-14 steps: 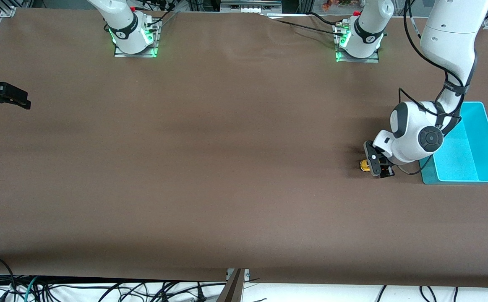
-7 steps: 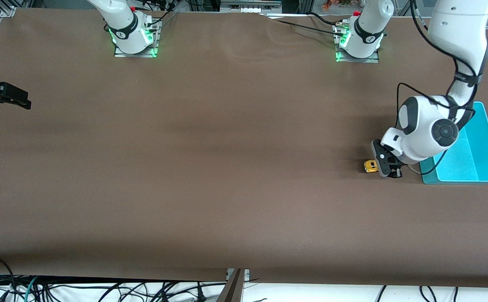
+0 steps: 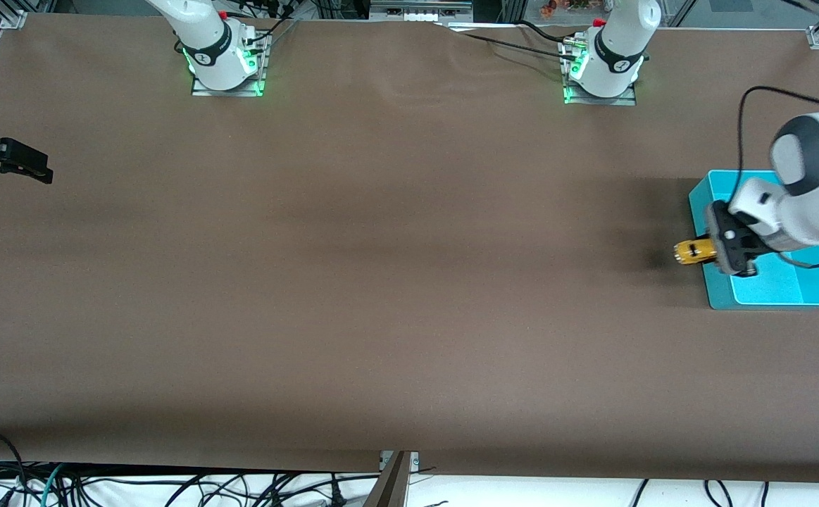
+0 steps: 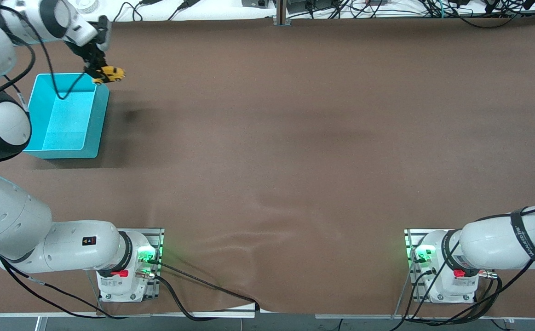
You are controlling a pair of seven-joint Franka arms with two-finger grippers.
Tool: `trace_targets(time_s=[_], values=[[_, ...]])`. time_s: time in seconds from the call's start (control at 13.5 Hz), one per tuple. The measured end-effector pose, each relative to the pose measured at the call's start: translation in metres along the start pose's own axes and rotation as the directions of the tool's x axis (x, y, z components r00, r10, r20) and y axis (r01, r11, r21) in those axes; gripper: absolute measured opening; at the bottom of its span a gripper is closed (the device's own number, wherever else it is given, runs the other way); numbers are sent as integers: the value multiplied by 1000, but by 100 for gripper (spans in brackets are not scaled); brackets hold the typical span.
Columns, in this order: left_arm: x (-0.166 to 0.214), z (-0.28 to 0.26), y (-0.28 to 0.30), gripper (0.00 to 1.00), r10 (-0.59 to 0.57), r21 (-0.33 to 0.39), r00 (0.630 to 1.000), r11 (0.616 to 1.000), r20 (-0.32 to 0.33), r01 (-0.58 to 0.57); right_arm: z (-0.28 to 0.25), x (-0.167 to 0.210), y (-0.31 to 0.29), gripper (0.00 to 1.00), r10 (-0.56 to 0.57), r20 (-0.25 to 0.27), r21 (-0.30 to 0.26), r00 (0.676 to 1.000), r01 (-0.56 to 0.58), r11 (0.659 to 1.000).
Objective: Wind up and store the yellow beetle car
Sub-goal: 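Carry the car into the cyan bin and open the left gripper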
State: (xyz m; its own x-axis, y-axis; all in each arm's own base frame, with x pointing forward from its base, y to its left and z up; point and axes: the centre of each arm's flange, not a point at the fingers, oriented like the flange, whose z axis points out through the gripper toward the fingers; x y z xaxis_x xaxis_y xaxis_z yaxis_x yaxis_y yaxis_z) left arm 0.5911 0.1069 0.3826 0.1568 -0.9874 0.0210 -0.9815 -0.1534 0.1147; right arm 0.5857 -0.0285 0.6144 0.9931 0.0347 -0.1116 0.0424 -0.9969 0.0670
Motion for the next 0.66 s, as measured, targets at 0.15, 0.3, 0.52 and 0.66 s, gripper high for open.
trace_targets(time_s=[0.15,0.3,0.52,0.66], values=[[-42,-5,2,45,87,-1,996,996,1,-87,0,0,0,100,0,0,0,1000,0,1000],[-77,6,5,45,193,-32,981,981,34,-192,0,0,-1,100,-2,0,0,1000,2,1000],[-119,32,16,45,231,-101,971,969,58,-225,0,0,-6,100,-9,-1,-1,1000,9,1000],[-147,58,30,45,216,-129,974,970,70,-206,0,1,-7,100,-10,-1,-1,1000,10,1000]])
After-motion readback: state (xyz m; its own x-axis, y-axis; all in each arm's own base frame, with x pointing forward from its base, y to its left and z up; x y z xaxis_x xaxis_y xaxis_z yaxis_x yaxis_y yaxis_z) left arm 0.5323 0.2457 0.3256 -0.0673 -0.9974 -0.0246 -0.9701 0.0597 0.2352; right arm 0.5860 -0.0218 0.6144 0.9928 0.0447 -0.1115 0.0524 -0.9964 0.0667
